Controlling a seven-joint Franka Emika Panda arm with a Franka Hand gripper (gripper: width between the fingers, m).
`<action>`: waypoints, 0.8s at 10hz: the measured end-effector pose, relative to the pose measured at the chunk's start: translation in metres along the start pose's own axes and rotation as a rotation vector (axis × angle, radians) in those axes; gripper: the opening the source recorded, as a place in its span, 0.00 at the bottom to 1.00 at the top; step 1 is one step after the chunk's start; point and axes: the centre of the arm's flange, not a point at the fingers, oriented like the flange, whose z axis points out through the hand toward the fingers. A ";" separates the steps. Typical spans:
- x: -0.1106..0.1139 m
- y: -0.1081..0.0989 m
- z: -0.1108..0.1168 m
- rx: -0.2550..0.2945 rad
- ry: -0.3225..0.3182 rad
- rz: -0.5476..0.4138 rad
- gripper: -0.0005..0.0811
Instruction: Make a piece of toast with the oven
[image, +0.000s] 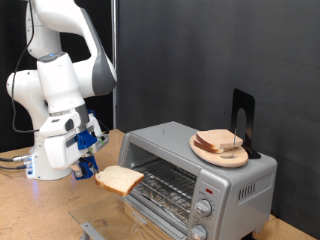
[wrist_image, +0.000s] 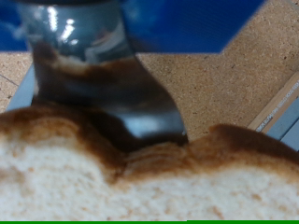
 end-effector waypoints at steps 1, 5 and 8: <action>-0.001 -0.001 0.001 0.008 -0.020 -0.042 0.50; 0.007 -0.006 0.003 0.028 -0.085 -0.291 0.50; 0.027 -0.008 0.009 0.032 -0.107 -0.319 0.50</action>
